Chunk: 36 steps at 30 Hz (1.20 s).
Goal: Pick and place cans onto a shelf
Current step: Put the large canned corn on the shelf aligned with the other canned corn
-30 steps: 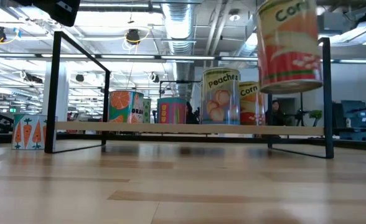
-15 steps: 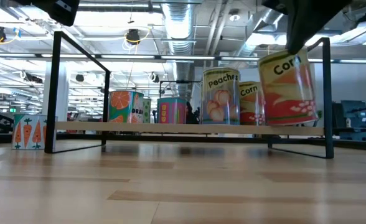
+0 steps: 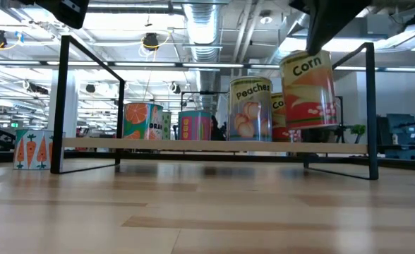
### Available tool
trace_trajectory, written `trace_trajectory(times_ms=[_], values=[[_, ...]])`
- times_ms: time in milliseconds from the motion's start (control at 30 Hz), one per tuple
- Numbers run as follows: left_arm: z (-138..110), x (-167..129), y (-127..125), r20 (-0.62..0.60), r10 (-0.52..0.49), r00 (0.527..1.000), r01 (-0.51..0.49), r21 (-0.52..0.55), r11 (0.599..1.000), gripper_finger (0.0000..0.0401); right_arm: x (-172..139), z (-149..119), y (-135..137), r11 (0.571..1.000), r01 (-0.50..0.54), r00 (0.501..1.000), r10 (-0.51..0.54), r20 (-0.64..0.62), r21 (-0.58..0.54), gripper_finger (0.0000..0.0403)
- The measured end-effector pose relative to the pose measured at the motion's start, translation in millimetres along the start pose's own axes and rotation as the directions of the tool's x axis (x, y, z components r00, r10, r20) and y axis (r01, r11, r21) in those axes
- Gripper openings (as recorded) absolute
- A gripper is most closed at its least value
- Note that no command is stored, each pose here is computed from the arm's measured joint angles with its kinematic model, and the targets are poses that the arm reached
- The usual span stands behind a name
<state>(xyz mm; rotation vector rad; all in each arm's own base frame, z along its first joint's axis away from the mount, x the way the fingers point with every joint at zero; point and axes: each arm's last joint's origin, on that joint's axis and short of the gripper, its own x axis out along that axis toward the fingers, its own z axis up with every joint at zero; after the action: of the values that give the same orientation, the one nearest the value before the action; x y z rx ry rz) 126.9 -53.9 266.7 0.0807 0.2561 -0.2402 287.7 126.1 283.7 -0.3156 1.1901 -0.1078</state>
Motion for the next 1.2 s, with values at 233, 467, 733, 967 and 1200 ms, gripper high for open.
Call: trace_trajectory(times_ms=[233,467,733,967,1200], values=[[-0.6,0.0,0.1,-0.006,0.000,1.000,0.000,-0.003,1.000,0.0001,2.5,1.0,-5.9,1.000,0.005,1.000,-0.005,-0.009,0.020,0.0003],[-1.2,0.0,0.0,-0.012,0.000,1.000,0.000,-0.001,1.000,0.0001,4.5,2.6,-10.5,0.999,0.010,1.000,-0.010,-0.008,0.047,0.0005],[-1.2,0.0,0.0,-0.012,0.000,1.000,0.000,-0.001,1.000,0.0001,11.7,5.4,-29.2,0.992,0.038,0.999,-0.034,-0.028,0.119,0.0009],[-1.2,0.0,0.0,-0.012,0.000,1.000,0.000,-0.001,1.000,0.0001,16.7,6.6,-42.4,0.982,0.051,0.998,-0.043,-0.044,0.180,0.0007],[-1.1,0.0,0.0,-0.011,0.000,1.000,0.000,-0.002,1.000,0.0001,19.9,5.7,-51.5,0.960,0.063,0.997,-0.046,-0.069,0.274,0.0007]])
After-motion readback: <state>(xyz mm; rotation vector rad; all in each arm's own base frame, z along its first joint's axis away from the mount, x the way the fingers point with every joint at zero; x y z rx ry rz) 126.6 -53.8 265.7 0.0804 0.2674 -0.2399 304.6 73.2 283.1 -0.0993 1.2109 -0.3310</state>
